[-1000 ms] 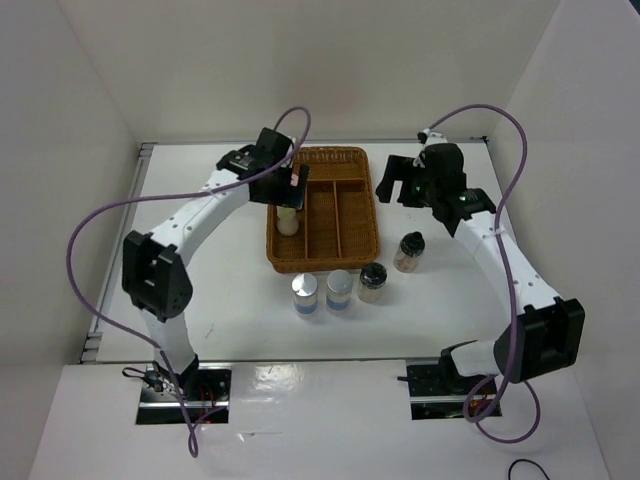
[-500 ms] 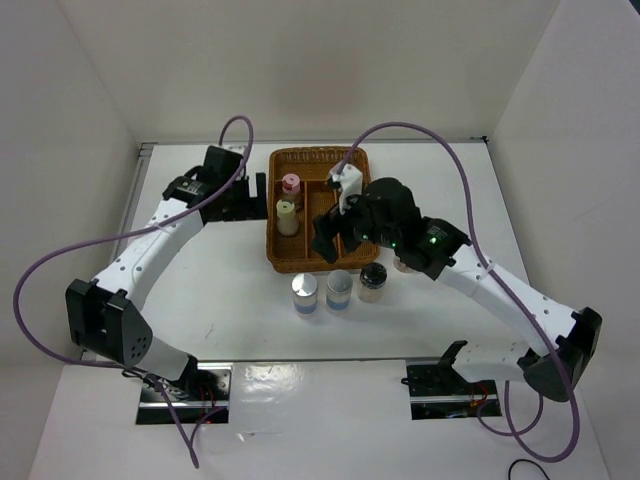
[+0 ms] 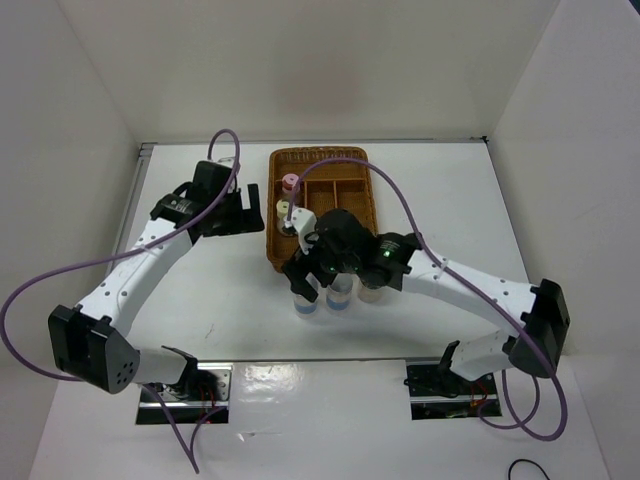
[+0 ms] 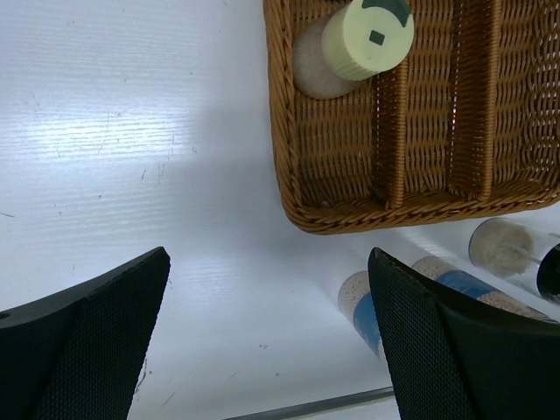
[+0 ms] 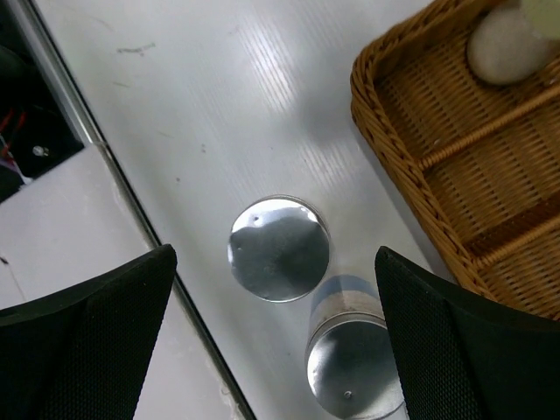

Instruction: Organize the condiment bottles

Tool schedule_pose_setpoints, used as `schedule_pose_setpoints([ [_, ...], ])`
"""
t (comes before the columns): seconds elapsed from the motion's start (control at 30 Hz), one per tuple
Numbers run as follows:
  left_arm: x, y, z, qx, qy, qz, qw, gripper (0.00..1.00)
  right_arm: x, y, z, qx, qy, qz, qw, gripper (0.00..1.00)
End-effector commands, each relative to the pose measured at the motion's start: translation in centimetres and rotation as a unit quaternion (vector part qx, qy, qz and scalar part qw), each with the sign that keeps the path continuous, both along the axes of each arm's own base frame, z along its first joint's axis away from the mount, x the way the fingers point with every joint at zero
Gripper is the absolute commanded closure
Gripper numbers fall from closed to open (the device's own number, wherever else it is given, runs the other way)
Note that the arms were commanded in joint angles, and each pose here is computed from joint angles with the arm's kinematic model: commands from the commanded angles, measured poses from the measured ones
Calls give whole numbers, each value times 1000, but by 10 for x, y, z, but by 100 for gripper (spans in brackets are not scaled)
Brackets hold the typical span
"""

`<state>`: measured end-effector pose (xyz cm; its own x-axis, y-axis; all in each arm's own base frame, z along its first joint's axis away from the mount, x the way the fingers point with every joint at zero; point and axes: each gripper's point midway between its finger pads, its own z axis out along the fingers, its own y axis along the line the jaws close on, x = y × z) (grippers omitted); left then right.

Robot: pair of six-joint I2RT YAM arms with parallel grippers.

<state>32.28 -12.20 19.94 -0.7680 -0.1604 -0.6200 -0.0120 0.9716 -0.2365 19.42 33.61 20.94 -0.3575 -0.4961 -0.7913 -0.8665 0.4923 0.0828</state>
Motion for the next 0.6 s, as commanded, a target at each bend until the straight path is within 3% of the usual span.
schedule_pose_setpoints([
  [0.0,0,2,2,-10,-9,11,1000,0,-3,1,-20,-29,8,11,999,2],
  [0.57,2,6,-10,10,6,11,1000,0,-5,5,-76,-102,29,14,994,2],
])
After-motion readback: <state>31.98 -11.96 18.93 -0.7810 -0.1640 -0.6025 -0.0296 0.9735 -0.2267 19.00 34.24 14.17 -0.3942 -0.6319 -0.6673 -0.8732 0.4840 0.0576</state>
